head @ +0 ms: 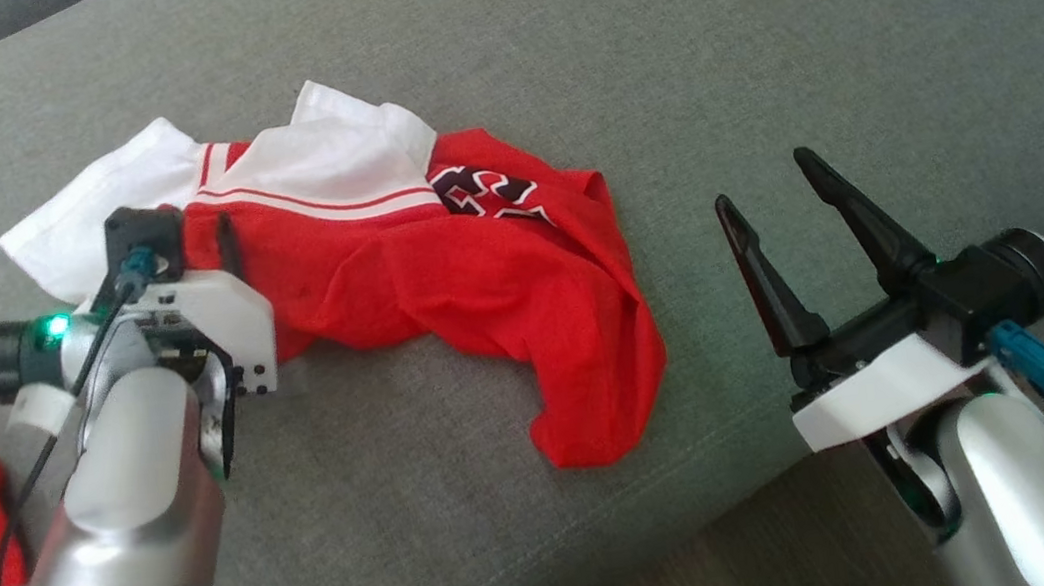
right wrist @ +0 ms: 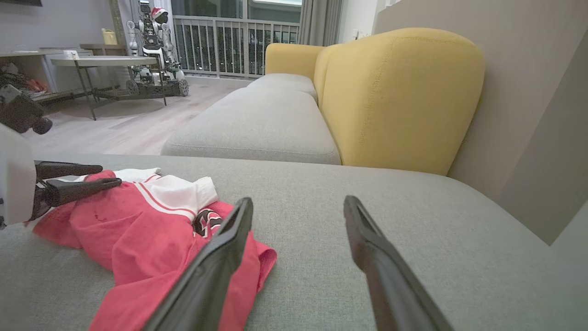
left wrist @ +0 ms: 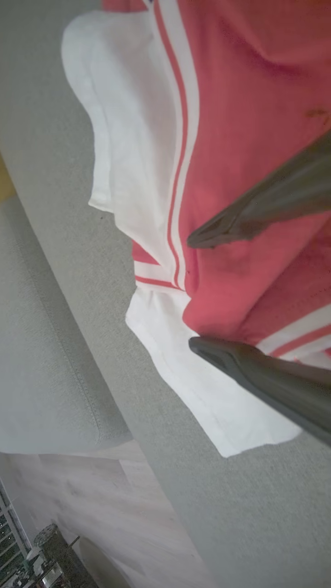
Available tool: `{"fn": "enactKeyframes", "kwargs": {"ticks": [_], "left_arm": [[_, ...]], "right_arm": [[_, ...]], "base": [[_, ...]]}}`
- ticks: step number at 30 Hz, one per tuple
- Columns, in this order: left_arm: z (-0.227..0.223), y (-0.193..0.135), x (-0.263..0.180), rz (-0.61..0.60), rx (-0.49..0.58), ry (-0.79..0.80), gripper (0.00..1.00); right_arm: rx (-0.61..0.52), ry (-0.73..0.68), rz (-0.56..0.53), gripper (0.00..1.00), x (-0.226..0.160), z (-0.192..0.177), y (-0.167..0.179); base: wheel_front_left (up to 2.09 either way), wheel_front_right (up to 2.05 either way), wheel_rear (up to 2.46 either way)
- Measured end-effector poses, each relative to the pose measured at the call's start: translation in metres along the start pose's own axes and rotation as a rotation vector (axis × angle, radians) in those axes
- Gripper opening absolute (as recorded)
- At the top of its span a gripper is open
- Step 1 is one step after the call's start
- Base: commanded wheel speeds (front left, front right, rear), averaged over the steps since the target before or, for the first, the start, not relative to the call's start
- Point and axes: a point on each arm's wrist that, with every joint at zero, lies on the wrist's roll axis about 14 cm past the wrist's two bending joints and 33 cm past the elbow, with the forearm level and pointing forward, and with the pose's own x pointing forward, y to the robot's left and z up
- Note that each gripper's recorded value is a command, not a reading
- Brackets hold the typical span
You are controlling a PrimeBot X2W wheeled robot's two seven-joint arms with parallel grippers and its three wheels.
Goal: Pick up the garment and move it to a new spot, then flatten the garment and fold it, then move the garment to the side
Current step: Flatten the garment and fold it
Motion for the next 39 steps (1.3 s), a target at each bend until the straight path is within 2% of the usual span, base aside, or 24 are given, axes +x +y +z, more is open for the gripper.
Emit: {"fn": "enactKeyframes", "kwargs": {"ticks": [1, 2, 3, 8, 12, 19, 22, 24, 27, 33, 35, 39], "left_arm": [[-0.003, -0.002, 0.002, -0.013, 0.013, 0.014, 1.00], [-0.005, -0.005, 0.003, -0.026, 0.021, 0.026, 0.45], [-0.013, -0.007, 0.004, -0.043, 0.028, 0.059, 0.00], [-0.024, -0.006, 0.002, -0.045, 0.031, 0.103, 0.00], [-0.004, -0.002, 0.003, -0.027, 0.004, 0.007, 0.00], [0.109, 0.006, 0.000, 0.043, -0.177, -0.344, 0.00], [0.168, 0.022, -0.018, 0.091, -0.237, -0.526, 0.00], [0.185, 0.032, -0.032, 0.113, -0.264, -0.596, 0.00], [0.161, 0.040, -0.053, 0.139, -0.279, -0.583, 0.00], [0.023, 0.038, -0.110, 0.179, -0.275, -0.298, 0.00], [-0.011, 0.042, -0.133, 0.209, -0.268, -0.222, 0.00], [-0.042, 0.052, -0.166, 0.262, -0.257, -0.157, 0.00]], "right_arm": [[0.000, 0.001, -0.003, 1.00, 0.000, -0.001, -0.001], [0.000, 0.004, -0.005, 1.00, 0.000, -0.002, -0.002], [0.000, 0.005, -0.005, 1.00, 0.000, -0.003, -0.002], [0.004, -0.010, 0.002, 1.00, 0.006, 0.000, 0.000], [0.008, -0.016, 0.008, 1.00, 0.007, 0.001, 0.002], [0.010, -0.057, 0.018, 1.00, 0.009, 0.013, 0.004], [0.013, -0.071, 0.022, 1.00, 0.008, 0.017, 0.005], [0.016, -0.075, 0.027, 1.00, 0.009, 0.018, 0.007], [0.025, -0.085, 0.045, 1.00, 0.012, 0.020, 0.014], [0.045, -0.105, 0.101, 1.00, 0.019, 0.025, 0.034], [0.048, -0.107, 0.126, 1.00, 0.020, 0.026, 0.043], [0.064, -0.093, 0.185, 1.00, 0.019, 0.022, 0.064]], "base": [[0.00, 0.00, 0.00], [0.00, 0.00, 0.00], [0.00, 0.00, 0.00], [0.00, 0.00, 0.00], [0.00, 0.00, 0.00], [0.00, 0.00, 0.00], [0.00, 0.00, 0.00], [0.00, 0.00, 0.00], [0.00, 0.00, 0.00], [0.00, 0.00, 0.00], [0.00, 0.00, 0.00], [0.00, 0.00, 0.00]]}}
